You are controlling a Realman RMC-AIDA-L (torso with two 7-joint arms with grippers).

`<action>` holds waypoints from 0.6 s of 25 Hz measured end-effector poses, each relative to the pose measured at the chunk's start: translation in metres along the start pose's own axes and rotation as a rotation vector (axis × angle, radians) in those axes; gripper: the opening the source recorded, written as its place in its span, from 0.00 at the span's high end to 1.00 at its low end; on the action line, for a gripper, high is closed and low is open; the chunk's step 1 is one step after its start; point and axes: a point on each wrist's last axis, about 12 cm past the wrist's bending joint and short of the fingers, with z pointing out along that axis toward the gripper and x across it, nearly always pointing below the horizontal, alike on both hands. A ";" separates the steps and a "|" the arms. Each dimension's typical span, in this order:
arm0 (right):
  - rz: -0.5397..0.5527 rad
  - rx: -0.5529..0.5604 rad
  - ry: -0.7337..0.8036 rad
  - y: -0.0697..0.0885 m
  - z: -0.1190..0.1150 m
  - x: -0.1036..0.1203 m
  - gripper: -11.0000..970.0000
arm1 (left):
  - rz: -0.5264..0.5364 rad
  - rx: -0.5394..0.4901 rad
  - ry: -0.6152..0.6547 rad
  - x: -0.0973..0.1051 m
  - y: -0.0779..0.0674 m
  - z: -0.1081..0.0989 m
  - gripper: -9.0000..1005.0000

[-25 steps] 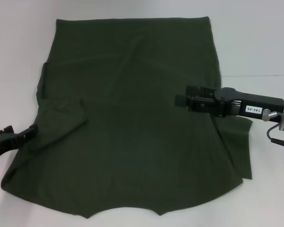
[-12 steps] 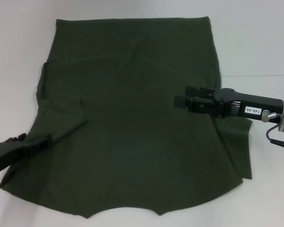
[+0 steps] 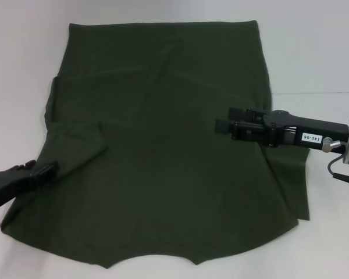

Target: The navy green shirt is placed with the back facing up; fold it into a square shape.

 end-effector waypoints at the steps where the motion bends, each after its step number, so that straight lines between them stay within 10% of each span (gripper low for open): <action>1: 0.000 0.000 0.000 0.000 0.000 0.000 0.10 | 0.001 0.000 -0.002 -0.001 0.000 0.000 0.19; 15: 0.002 -0.001 -0.003 0.000 0.000 0.001 0.11 | 0.007 0.000 -0.002 -0.003 0.000 0.001 0.83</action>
